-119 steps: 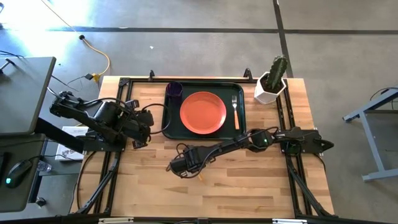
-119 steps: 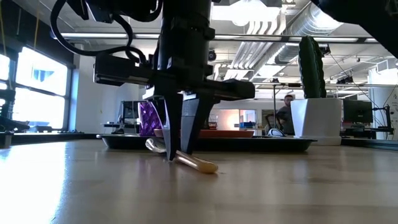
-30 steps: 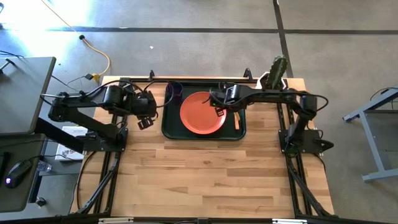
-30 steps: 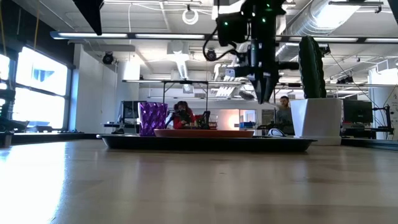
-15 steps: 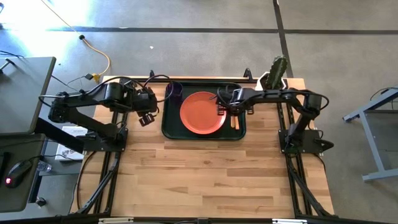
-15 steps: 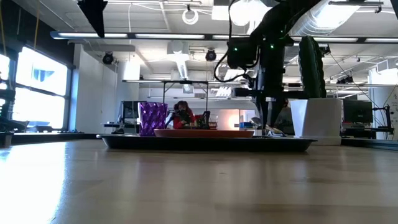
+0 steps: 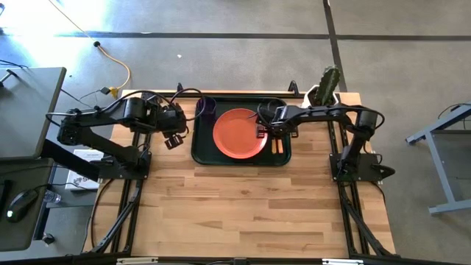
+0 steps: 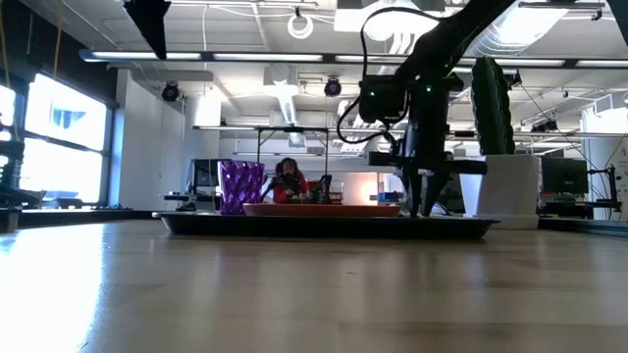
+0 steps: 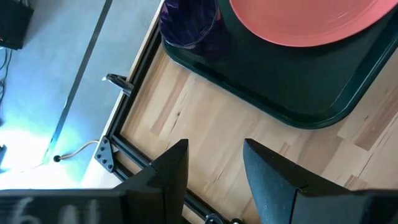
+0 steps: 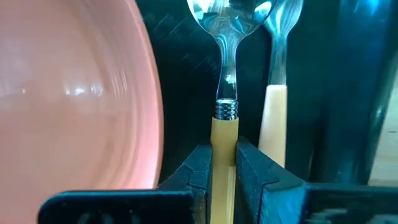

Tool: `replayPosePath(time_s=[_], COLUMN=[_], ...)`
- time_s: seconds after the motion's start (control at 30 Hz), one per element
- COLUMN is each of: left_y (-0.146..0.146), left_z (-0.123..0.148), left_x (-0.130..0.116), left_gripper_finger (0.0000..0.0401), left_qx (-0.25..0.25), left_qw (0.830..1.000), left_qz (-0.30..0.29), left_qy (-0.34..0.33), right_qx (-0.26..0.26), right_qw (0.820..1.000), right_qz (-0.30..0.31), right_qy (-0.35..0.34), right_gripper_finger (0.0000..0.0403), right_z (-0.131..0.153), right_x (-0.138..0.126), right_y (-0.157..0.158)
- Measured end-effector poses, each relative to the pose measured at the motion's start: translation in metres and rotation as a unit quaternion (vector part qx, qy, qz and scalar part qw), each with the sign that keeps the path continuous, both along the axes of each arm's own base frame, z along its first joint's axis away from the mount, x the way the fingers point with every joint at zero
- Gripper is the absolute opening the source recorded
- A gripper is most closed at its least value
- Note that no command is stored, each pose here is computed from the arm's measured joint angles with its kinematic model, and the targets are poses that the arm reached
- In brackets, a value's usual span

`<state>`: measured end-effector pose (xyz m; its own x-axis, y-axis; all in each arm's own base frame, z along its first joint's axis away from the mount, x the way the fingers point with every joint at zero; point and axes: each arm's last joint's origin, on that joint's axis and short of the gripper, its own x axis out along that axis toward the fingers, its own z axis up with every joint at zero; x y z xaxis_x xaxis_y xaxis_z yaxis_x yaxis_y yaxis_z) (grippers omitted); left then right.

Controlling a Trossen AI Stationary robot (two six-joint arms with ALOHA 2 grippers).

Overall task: Pick and place plate/cup/fork/spoon on tray
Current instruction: Put the yellow spoon on the black serving tray to the left of the yellow fork

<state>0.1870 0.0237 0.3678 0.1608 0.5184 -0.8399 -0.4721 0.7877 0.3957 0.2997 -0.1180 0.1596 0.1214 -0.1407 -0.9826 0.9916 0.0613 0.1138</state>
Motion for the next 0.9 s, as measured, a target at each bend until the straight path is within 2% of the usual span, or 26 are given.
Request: replayPosePath(time_s=[0.67, 0.9], left_y=[0.0001, 0.0001], left_z=[0.0005, 0.0005], left_x=[0.0021, 0.0022], left_gripper_finger=[0.0145, 0.0145], left_qx=[0.0, 0.0], left_qw=[1.0, 1.0], left_qz=[0.0, 0.0], left_qy=[-0.012, -0.012], right_qx=[0.015, 0.016], right_qw=[1.0, 1.0], right_qz=[0.014, 0.013], right_qy=[0.003, 0.005], right_gripper_finger=[0.0026, 0.0047], right_z=[-0.0104, -0.0105], right_x=[0.0014, 0.001], right_y=[-0.0065, -0.0068])
